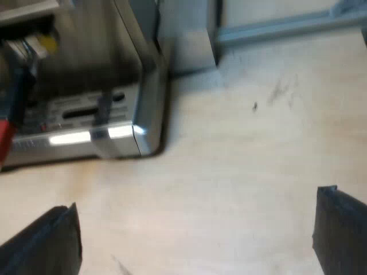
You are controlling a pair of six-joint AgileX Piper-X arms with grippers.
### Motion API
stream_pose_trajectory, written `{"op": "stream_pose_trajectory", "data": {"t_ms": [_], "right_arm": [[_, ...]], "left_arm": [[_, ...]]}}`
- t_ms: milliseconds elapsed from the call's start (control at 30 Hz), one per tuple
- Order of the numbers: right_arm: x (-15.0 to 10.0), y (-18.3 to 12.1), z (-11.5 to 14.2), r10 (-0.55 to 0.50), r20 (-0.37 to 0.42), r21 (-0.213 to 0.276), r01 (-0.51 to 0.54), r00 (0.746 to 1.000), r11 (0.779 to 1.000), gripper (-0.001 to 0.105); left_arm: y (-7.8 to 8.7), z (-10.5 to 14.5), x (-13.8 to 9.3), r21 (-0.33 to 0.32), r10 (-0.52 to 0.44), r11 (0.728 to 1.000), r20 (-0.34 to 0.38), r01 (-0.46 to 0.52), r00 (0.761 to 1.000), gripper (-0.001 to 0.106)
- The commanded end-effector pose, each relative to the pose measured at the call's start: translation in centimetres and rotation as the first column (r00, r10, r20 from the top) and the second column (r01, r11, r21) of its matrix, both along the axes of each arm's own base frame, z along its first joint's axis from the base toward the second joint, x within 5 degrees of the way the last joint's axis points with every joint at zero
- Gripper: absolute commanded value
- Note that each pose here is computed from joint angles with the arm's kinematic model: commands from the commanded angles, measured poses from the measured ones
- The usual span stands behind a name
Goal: Pour the beans into the coffee machine
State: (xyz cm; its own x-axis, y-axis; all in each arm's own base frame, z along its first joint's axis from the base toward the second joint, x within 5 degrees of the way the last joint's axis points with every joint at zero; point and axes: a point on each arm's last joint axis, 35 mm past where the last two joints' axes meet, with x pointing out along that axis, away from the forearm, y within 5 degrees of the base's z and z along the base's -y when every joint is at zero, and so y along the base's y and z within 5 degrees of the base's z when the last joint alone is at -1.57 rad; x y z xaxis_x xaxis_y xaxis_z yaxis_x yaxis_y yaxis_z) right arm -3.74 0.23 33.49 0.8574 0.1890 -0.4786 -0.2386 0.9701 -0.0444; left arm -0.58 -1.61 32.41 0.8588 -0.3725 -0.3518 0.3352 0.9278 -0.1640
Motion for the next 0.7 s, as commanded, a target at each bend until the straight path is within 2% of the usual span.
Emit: {"op": "stream_pose_trajectory", "data": {"t_ms": [33,167,300,433,533,600,633,667,700], "right_arm": [[0.2,0.0,-0.7,0.008,-0.061,-0.014,-0.009,0.998,1.000,0.081],[0.2,0.1,-1.0,0.025,-0.089,-0.004,-0.026,0.996,1.000,0.069],[0.2,0.1,-1.0,0.038,-0.086,-0.012,-0.039,0.996,0.999,0.059],[0.2,0.1,-1.0,0.043,-0.085,-0.020,-0.045,0.996,0.999,0.059],[0.2,0.1,-1.0,0.038,-0.084,-0.025,-0.041,0.996,0.999,0.057],[0.2,0.0,-1.1,0.029,-0.081,-0.052,-0.034,0.996,0.998,0.047],[0.2,0.0,-1.1,0.022,-0.080,-0.059,-0.027,0.997,0.998,0.043],[0.3,-0.1,-1.1,0.006,-0.080,-0.069,-0.012,0.997,0.998,0.035],[0.3,-0.1,-1.0,0.001,-0.076,-0.075,-0.007,0.997,0.997,0.032]], "left_arm": [[0.0,-0.6,-0.3,0.026,-0.023,0.999,-0.078,0.025,0.997,0.067],[0.1,-1.5,-0.7,0.059,-0.074,0.995,-0.146,0.083,0.987,0.053],[0.1,-1.7,-0.9,0.063,-0.087,0.993,-0.168,0.098,0.982,0.052],[0.1,-1.6,-0.9,0.069,-0.078,0.994,-0.163,0.090,0.983,0.052],[0.4,-1.7,-0.7,0.105,-0.004,0.994,-0.165,0.022,0.986,0.051],[0.5,-1.7,-0.7,0.123,0.035,0.992,-0.167,-0.015,0.985,0.038],[0.5,-1.7,-0.7,0.126,0.040,0.992,-0.167,-0.018,0.985,0.035],[0.5,-1.7,-0.7,0.132,0.049,0.991,-0.167,-0.027,0.985,0.026],[0.5,-1.7,-0.7,0.133,0.051,0.991,-0.167,-0.029,0.985,0.021]]}}
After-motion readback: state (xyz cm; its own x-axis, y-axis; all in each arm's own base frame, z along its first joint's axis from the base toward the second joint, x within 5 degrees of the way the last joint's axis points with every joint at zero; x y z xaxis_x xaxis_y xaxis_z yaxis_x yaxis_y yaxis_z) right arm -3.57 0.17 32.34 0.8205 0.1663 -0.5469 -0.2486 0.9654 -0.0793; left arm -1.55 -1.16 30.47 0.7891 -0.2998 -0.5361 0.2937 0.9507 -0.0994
